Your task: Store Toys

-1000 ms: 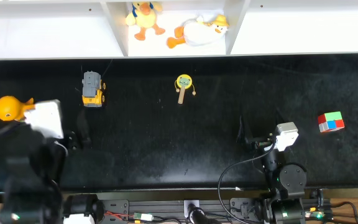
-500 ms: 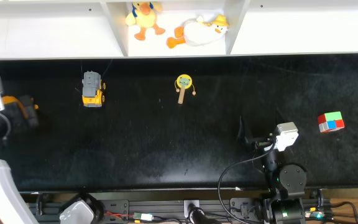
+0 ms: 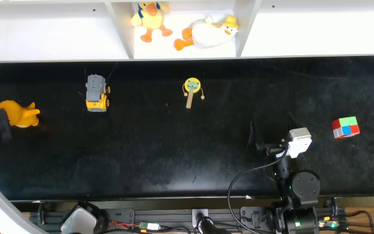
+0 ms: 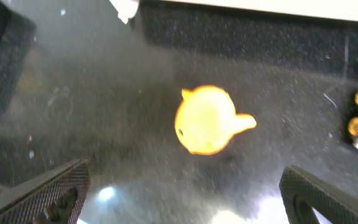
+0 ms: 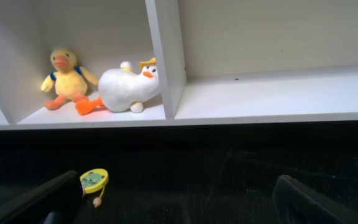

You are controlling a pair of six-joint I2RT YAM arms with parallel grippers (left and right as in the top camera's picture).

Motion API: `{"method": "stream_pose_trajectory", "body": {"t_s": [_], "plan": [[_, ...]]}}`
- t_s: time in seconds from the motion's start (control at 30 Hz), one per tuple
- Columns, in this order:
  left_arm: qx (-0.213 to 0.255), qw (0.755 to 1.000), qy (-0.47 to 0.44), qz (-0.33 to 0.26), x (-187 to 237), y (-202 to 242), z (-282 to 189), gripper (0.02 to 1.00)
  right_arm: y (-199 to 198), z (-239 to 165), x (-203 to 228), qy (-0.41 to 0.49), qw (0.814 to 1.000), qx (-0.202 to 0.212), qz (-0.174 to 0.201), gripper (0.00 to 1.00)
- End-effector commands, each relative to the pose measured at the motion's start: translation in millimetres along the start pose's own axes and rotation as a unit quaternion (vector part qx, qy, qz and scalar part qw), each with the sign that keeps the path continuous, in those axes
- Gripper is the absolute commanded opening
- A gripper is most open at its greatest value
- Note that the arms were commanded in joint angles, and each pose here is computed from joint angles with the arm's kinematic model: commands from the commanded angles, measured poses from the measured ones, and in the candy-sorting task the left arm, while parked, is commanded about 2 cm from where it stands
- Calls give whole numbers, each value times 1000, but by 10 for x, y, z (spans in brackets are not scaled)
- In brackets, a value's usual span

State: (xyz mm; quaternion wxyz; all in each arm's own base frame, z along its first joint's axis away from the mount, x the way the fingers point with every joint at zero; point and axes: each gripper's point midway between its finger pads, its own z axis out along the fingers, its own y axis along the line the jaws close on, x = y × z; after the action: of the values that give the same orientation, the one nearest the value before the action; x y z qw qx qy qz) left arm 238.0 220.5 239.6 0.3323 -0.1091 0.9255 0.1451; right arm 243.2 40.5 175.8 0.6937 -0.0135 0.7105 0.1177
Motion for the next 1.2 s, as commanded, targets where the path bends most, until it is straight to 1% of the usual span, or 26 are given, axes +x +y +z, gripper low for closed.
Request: {"method": "stream_pose_trajectory", "body": {"t_s": [0.03, 0.13, 0.4, 0.6, 0.8, 0.97, 1.07, 1.2], "plan": [[36, 999, -5, 6, 9, -11, 444, 998, 19, 3, 34, 0, 1000, -6, 2, 996], [45, 999, 4, -10, 87, -22, 621, 998, 19, 3, 34, 0, 1000, -6, 2, 996], [69, 997, 9, -16, 344, -184, 876, 998, 20, 3, 34, 0, 1000, -6, 2, 996], [71, 997, 3, -11, 371, -207, 962, 998, 20, 3, 34, 0, 1000, -6, 2, 996], [86, 996, 7, 6, 345, -319, 1129, 998, 20, 3, 34, 0, 1000, -6, 2, 996], [78, 997, 13, 14, 342, -333, 1174, 998, 20, 3, 34, 0, 1000, -6, 2, 996], [64, 997, 34, 12, 428, -293, 1175, 998, 20, 3, 34, 0, 1000, -6, 2, 993], [61, 997, 49, 12, 493, -287, 1169, 998, 20, 3, 34, 0, 1000, -6, 2, 996]]}}
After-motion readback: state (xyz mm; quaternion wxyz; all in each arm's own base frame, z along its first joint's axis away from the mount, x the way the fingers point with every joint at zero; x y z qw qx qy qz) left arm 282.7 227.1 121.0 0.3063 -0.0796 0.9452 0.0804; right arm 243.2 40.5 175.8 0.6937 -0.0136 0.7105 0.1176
